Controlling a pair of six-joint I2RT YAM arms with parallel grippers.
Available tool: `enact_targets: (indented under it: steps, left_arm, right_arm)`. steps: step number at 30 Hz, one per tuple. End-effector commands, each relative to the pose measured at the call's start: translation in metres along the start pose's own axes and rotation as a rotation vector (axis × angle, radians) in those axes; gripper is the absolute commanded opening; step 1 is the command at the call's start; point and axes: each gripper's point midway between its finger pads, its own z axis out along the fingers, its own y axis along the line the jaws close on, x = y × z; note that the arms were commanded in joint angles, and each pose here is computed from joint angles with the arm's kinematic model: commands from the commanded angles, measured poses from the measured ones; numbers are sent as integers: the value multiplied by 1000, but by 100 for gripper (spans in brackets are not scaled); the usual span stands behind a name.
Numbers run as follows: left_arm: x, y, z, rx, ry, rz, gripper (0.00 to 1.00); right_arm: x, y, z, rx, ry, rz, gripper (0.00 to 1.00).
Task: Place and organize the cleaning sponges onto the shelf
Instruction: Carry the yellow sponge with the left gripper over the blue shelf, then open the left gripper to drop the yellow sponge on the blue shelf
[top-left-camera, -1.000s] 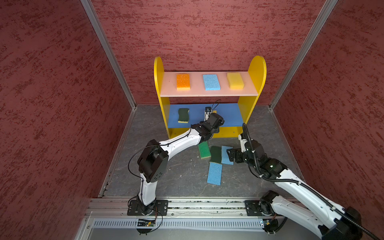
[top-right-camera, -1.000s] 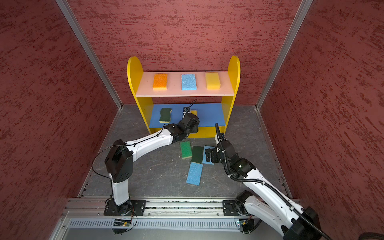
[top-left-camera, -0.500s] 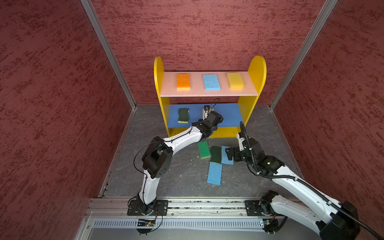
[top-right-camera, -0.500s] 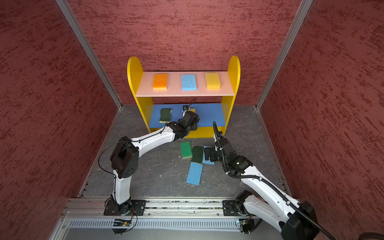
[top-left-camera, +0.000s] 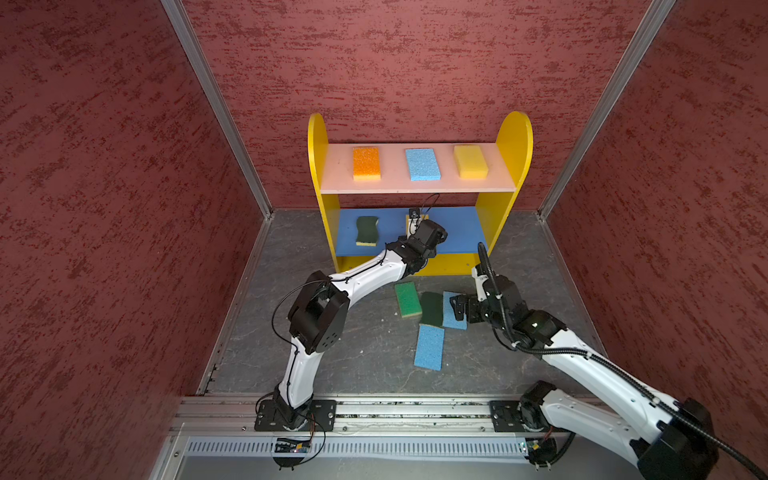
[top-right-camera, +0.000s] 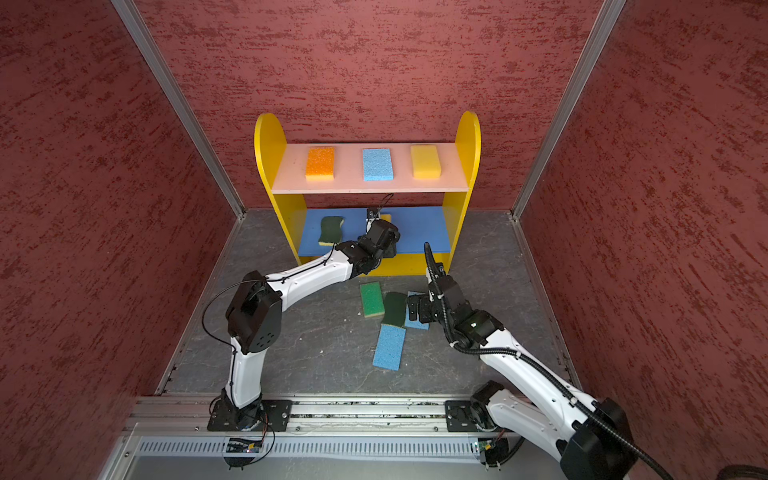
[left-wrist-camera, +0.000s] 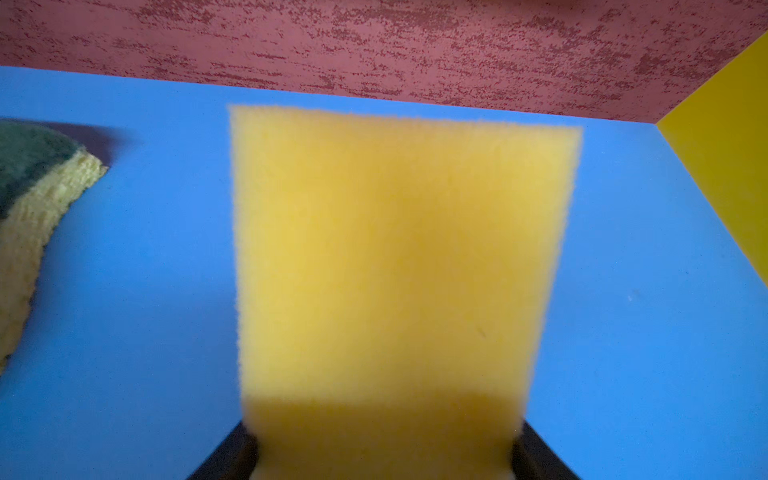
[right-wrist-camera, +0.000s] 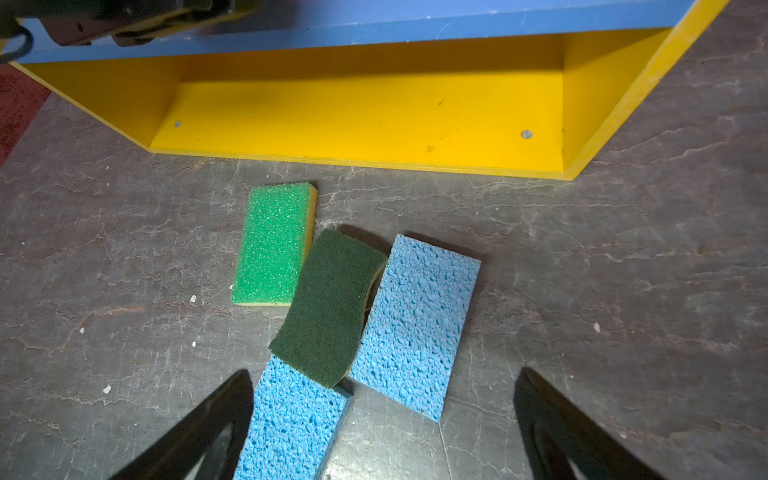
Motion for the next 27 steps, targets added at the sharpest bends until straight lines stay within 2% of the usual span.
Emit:
enact_targets:
  steps: [1, 8, 27]
  left_arm:
    - [-4, 2, 7, -13, -6, -25, 70]
    - [-3, 5, 8, -29, 2, -38, 77]
    - [-4, 1, 9, -38, 11, -35, 80]
  right_arm:
    - [-22, 9, -7, -35, -57, -2, 99]
    - [-19, 8, -8, -32, -56, -1, 99]
    - [-17, 6, -11, -29, -53, 6, 99]
